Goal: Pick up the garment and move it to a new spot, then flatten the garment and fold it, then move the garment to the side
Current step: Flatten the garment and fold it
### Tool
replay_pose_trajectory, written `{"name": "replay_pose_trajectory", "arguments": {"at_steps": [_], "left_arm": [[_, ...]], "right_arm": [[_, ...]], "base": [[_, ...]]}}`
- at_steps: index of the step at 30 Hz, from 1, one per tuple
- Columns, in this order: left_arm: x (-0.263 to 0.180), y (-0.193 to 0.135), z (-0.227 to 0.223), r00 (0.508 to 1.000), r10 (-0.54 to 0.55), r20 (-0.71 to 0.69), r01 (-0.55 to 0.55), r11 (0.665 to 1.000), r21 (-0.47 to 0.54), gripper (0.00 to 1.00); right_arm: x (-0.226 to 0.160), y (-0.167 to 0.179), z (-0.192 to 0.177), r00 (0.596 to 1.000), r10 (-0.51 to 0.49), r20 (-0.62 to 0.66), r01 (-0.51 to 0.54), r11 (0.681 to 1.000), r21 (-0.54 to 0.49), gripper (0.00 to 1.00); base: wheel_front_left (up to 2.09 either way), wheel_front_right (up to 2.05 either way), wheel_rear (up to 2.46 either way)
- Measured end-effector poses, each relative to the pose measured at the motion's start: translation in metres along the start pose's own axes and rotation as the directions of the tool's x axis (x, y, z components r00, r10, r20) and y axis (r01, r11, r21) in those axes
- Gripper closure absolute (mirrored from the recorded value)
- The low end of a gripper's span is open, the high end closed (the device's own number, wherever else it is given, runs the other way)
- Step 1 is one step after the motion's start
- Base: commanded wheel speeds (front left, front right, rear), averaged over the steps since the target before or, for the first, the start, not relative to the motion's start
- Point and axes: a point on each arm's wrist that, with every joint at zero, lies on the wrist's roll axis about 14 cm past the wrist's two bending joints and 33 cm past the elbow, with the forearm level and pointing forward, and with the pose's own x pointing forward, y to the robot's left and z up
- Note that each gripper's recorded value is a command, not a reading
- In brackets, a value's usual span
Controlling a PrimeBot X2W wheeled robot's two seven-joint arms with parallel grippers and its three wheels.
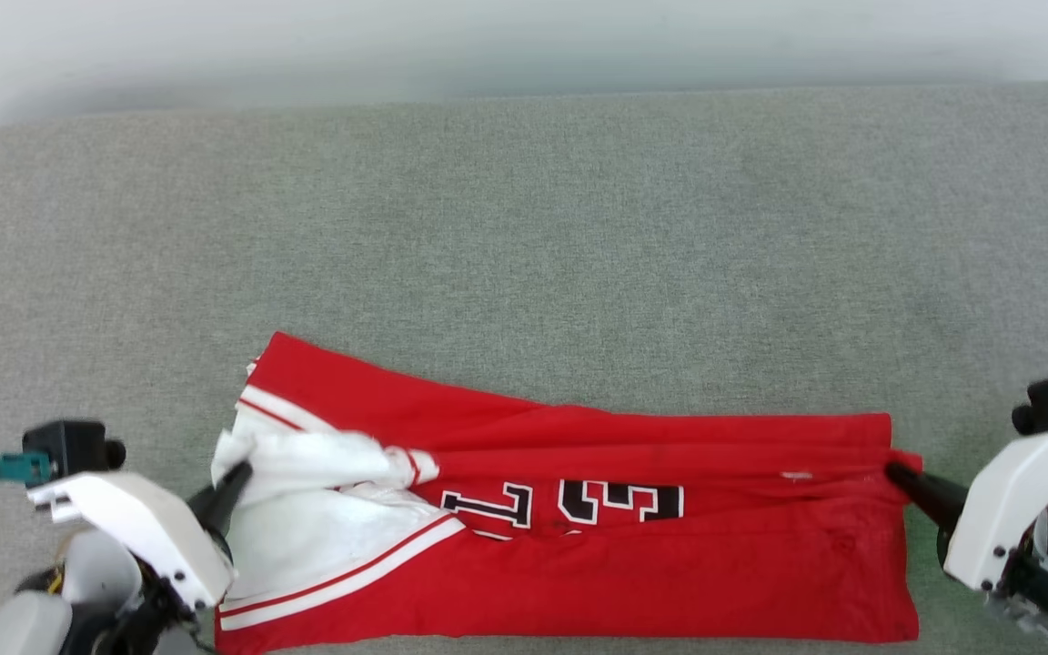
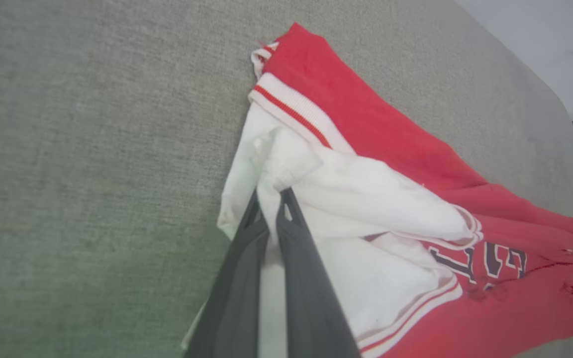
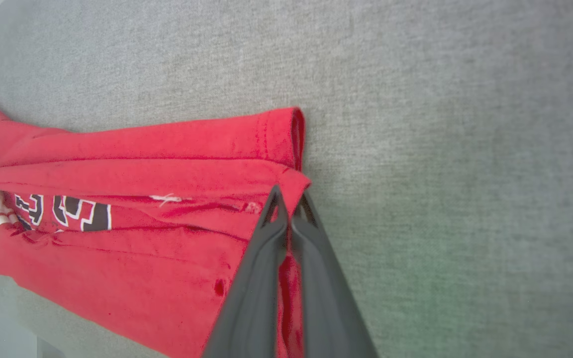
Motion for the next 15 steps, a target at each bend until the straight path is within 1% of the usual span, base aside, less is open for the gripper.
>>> {"name": "replay_pose_trajectory", "arguments": {"at_steps": [2,3,4,5,6,9,12,15], "left_arm": [[-0.004,0.007,-0.014,1.000,0.018,-0.023,-0.019,1.000,-0.025,1.00],[-0.006,0.008,-0.022,0.999,0.022,-0.039,-0.023,0.999,-0.037,1.00],[-0.006,0.008,-0.029,0.998,0.022,-0.050,-0.025,0.998,-0.055,1.00],[-0.007,0.006,-0.035,0.998,0.014,-0.063,-0.019,0.997,-0.077,0.56],[-0.008,0.004,-0.042,0.997,0.006,-0.076,-0.012,0.996,-0.086,0.00],[-0.009,-0.002,-0.048,0.998,-0.009,-0.068,0.003,0.996,-0.086,0.00],[-0.011,-0.010,-0.046,0.999,-0.024,-0.028,0.023,0.998,-0.053,0.00],[-0.016,-0.022,-0.037,0.998,-0.048,0.041,0.048,0.999,-0.001,0.00]], "right_arm": [[-0.002,-0.002,-0.010,1.000,-0.006,-0.007,0.006,1.000,0.015,1.00],[-0.002,-0.003,-0.016,1.000,-0.008,-0.015,0.008,1.000,0.021,0.71],[-0.003,-0.003,-0.022,1.000,-0.010,-0.020,0.010,0.999,0.032,0.71],[-0.004,-0.004,-0.029,1.000,-0.011,-0.027,0.012,0.999,0.041,0.00],[-0.004,-0.004,-0.033,1.000,-0.012,-0.028,0.013,0.999,0.047,0.00],[-0.009,-0.005,-0.040,1.000,-0.019,-0.008,0.019,0.998,0.055,0.00],[-0.017,-0.005,-0.047,1.000,-0.020,0.012,0.019,0.998,0.057,0.00],[-0.029,-0.002,-0.043,0.998,-0.016,0.058,0.015,0.999,0.034,0.00]], "base": [[0.00,0.00,0.00],[0.00,0.00,0.00],[0.00,0.00,0.00],[0.00,0.00,0.00],[0.00,0.00,0.00],[0.00,0.00,0.00],[0.00,0.00,0.00],[0.00,0.00,0.00]]}}
